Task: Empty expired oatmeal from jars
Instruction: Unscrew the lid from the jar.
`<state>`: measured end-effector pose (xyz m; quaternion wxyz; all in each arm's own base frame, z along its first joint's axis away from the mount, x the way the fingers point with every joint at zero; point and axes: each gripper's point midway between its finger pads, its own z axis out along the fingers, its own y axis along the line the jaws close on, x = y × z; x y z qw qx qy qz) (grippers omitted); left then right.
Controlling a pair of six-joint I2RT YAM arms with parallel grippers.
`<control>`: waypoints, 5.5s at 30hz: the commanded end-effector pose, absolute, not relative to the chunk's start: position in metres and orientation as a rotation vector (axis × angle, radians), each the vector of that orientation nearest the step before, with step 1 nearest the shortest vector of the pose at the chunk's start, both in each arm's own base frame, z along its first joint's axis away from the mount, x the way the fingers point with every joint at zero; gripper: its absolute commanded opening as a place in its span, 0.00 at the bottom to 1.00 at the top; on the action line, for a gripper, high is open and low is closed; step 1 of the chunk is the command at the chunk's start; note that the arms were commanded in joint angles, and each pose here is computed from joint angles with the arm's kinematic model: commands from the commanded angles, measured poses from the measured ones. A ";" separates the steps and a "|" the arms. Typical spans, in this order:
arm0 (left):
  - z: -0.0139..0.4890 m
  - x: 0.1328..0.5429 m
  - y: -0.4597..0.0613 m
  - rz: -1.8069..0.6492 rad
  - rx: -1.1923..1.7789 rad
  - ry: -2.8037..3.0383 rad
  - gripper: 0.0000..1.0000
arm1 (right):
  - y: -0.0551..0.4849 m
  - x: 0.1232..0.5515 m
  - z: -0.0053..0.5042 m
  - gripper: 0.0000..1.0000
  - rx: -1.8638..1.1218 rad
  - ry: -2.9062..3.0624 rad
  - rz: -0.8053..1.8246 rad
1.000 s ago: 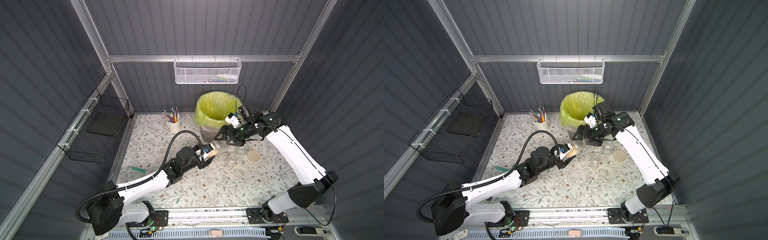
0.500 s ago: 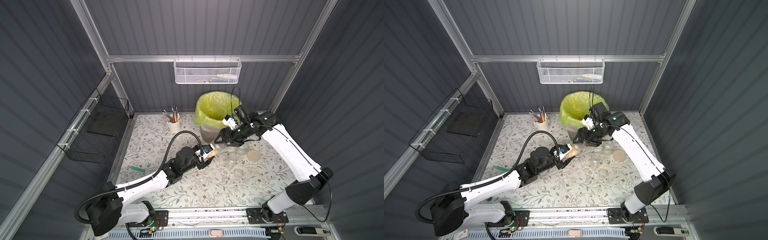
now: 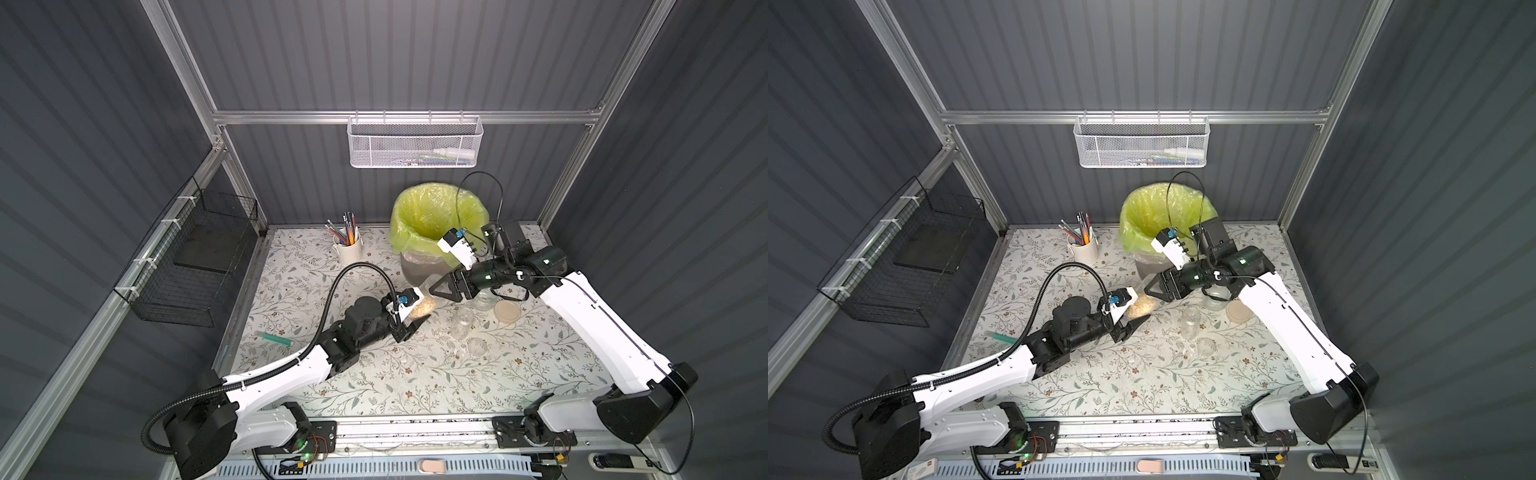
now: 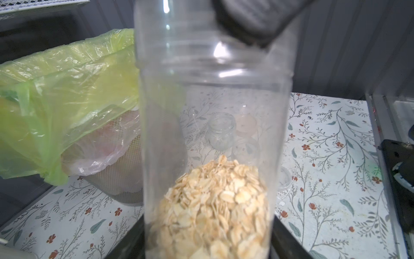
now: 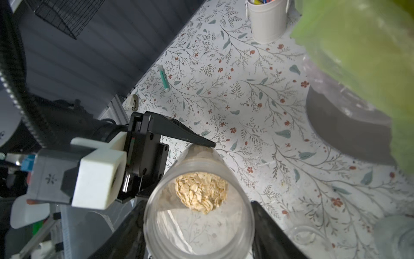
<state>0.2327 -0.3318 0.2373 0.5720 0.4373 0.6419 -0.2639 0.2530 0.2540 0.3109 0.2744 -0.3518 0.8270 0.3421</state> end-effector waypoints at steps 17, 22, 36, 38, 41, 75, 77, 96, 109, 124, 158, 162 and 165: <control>0.283 0.226 -0.339 -0.712 0.972 1.385 0.16 | 0.257 0.255 0.297 0.75 -1.258 2.003 0.769; 0.279 0.229 -0.338 -0.684 0.975 1.392 0.15 | 0.254 0.256 0.301 0.89 -1.248 1.954 0.729; 0.273 0.239 -0.332 -0.598 0.957 1.402 0.15 | 0.230 0.249 0.326 0.99 -1.030 1.956 0.759; 0.269 0.243 -0.332 -0.569 0.961 1.412 0.15 | 0.228 0.247 0.334 0.99 -0.956 1.984 0.799; 0.261 0.247 -0.333 -0.531 0.987 1.434 0.15 | 0.226 0.236 0.345 0.99 -0.852 2.037 0.886; 0.242 0.259 -0.333 -0.434 1.017 1.470 0.15 | 0.235 0.261 0.300 0.78 -0.060 2.750 0.914; 0.241 0.259 -0.333 -0.431 1.019 1.472 0.15 | 0.239 0.261 0.300 0.79 -0.092 2.738 0.905; 0.239 0.255 -0.331 -0.446 1.019 1.472 0.15 | 0.249 0.268 0.292 0.76 -0.182 2.770 0.856; 0.250 0.239 -0.334 -0.579 1.015 1.458 0.15 | 0.252 0.256 0.295 0.51 -0.487 2.743 0.851; 0.251 0.224 -0.330 -0.690 0.977 1.435 0.15 | 0.254 0.235 0.296 0.57 -1.375 2.055 0.719; 0.260 0.234 -0.330 -0.650 0.938 1.422 0.13 | 0.228 0.252 0.320 0.99 -1.168 1.905 0.721; 0.258 0.238 -0.328 -0.609 0.946 1.425 0.12 | 0.214 0.256 0.329 0.99 -1.025 1.944 0.741; 0.256 0.243 -0.327 -0.557 0.963 1.429 0.12 | 0.207 0.258 0.337 0.99 -0.883 2.022 0.790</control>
